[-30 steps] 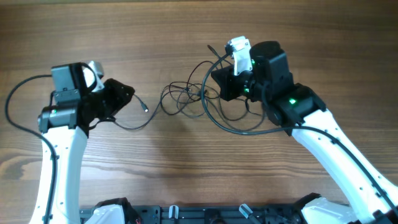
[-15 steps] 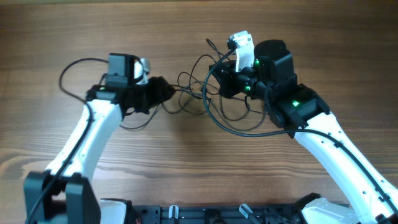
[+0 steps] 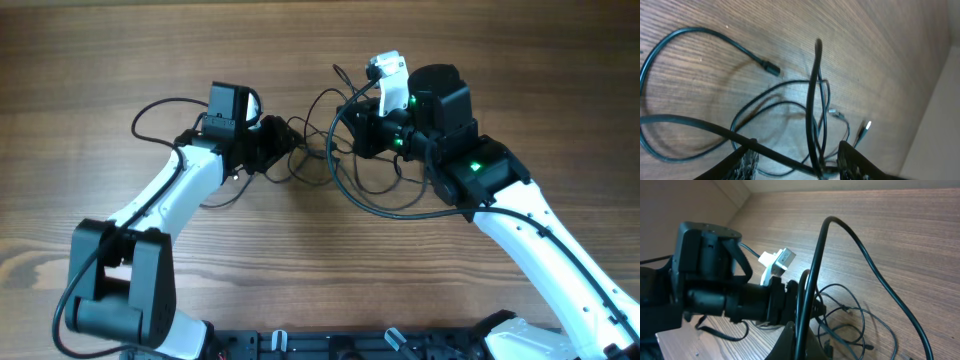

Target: Untangle cables

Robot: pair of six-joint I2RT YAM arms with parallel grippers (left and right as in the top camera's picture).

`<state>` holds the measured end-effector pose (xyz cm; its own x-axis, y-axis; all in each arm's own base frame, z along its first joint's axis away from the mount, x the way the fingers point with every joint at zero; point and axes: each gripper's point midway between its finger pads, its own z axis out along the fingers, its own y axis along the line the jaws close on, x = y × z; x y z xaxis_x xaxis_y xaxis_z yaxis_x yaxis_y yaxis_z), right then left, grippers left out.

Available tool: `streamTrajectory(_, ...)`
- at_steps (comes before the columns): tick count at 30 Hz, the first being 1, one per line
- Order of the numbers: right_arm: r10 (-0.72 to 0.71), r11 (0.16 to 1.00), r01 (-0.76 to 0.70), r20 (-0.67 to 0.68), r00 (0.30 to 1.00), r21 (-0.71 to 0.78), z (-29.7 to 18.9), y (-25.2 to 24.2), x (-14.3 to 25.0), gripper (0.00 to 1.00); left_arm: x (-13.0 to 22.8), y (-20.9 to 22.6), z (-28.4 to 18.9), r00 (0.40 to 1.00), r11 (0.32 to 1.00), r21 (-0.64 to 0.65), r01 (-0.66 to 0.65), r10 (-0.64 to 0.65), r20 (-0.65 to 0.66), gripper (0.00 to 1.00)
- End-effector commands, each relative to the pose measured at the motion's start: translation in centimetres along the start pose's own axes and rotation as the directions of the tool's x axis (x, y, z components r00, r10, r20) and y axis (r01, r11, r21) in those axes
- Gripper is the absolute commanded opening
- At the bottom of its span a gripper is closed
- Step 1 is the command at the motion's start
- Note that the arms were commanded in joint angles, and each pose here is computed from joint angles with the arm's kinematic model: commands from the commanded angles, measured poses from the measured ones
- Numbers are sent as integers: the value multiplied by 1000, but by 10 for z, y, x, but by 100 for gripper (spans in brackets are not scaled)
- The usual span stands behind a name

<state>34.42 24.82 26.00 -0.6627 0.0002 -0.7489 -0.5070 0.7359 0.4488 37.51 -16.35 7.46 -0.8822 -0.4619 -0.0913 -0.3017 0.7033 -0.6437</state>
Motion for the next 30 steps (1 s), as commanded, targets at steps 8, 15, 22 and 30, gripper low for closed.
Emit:
streamTrajectory(8,0,1000,0,19,1000,-24,-8,8,-8,4,-9,0,17,999,999,12,40,-40,28,52)
streamTrajectory(15,0,1000,0,18,1000,-23,-8,8,-8,4,-3,-13,23,994,994,39,104,-105,22,44)
streamTrajectory(22,2,1000,-2,14,1000,-22,-8,8,-7,4,9,-12,33,988,988,-2,155,-155,16,25)
streamTrajectory(30,55,979,-57,15,998,197,-12,-34,0,4,9,28,23,993,986,-122,118,-119,-5,4)
